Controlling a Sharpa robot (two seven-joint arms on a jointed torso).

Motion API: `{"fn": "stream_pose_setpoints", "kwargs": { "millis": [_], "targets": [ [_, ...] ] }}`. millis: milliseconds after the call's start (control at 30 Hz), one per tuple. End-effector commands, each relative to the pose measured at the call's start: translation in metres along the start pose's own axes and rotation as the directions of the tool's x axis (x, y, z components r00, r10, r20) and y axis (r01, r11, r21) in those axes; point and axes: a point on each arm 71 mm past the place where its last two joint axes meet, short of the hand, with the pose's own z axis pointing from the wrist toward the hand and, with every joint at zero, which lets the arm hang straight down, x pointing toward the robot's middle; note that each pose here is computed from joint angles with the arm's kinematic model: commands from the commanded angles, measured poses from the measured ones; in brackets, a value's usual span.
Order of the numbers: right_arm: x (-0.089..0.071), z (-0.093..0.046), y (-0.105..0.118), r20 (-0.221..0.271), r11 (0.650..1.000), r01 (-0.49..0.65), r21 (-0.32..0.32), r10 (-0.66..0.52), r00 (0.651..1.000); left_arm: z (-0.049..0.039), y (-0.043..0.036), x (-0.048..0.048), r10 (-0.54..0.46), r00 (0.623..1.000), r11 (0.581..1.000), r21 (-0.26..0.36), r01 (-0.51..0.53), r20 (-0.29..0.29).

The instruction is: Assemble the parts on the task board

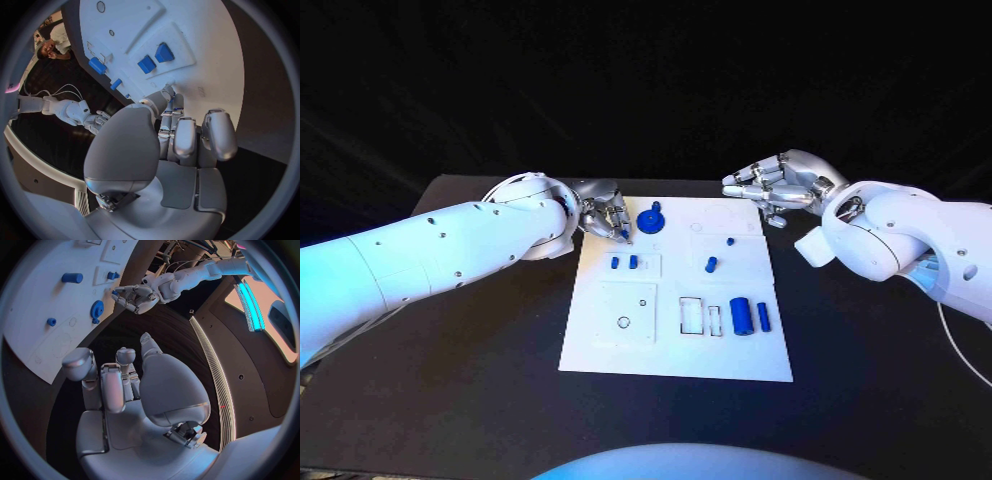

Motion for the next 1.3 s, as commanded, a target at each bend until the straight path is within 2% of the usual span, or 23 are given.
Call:
{"fn": "stream_pose_setpoints", "kwargs": {
  "millis": [33, 567, 1300],
  "targets": [
    [0.0022, 0.0003, 0.0004, -0.019, 1.0, 0.005, -0.007, -0.006, 1.0, 0.0015, -0.0022, 0.0037, -0.004, 0.999, 1.0, 0.001, 0.004, -0.034],
    [0.0023, 0.0001, 0.0004, -0.019, 1.0, 0.005, -0.007, -0.005, 1.0, 0.006, -0.0052, 0.0124, 0.003, 0.998, 1.0, -0.003, -0.004, -0.061],
    [0.0022, -0.0004, 0.0004, -0.02, 1.0, 0.005, -0.006, -0.005, 1.0, 0.0075, -0.0012, 0.0122, 0.03, 0.998, 0.999, -0.036, -0.032, -0.059]
  ]
}}
